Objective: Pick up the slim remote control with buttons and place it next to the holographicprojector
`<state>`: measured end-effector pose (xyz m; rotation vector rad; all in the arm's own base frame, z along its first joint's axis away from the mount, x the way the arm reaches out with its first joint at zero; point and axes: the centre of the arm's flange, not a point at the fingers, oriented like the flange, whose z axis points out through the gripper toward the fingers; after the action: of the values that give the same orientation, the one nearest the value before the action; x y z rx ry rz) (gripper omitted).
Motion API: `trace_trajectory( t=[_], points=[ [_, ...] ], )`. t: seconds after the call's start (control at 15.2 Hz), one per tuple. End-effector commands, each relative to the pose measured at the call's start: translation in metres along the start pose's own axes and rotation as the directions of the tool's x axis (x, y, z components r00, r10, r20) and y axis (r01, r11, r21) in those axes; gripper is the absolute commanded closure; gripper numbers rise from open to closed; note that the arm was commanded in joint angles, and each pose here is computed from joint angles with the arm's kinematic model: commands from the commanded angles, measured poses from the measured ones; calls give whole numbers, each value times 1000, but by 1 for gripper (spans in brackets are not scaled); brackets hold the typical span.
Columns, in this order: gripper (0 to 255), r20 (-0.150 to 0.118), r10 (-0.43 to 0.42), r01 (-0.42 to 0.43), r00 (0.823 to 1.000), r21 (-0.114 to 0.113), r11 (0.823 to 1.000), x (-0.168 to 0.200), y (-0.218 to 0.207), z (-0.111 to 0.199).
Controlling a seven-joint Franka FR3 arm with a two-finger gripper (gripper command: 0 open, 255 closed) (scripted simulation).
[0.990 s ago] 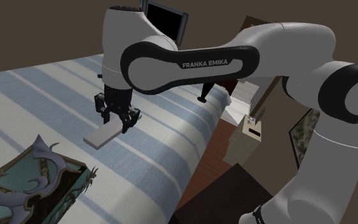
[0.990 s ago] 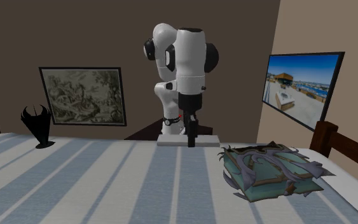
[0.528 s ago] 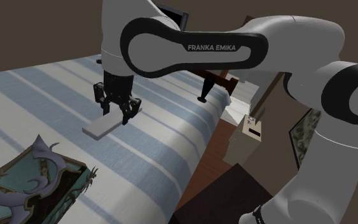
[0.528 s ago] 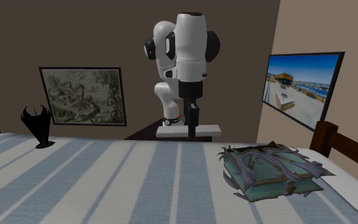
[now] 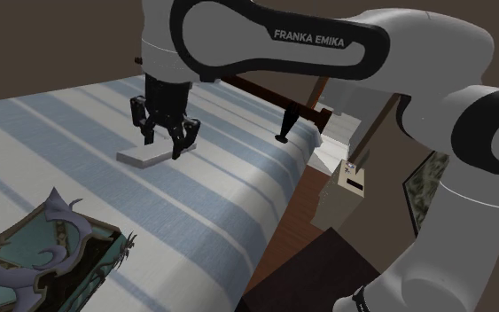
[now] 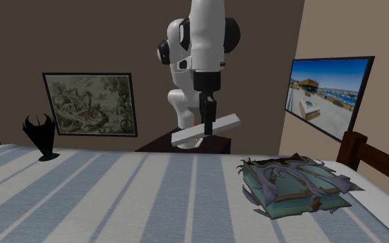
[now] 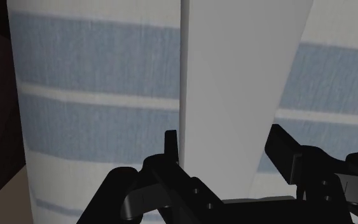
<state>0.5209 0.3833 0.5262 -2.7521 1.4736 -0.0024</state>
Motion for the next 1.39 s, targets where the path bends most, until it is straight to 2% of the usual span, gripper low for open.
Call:
trace_trajectory(
  t=[0.0,0.86,1.32],
  points=[
    [255,0,0,0,1000,0,1000,-1,0,-10],
    [255,0,0,0,1000,0,1000,-1,-2,-75],
    [255,0,0,0,1000,0,1000,78,46,-77]
  ],
)
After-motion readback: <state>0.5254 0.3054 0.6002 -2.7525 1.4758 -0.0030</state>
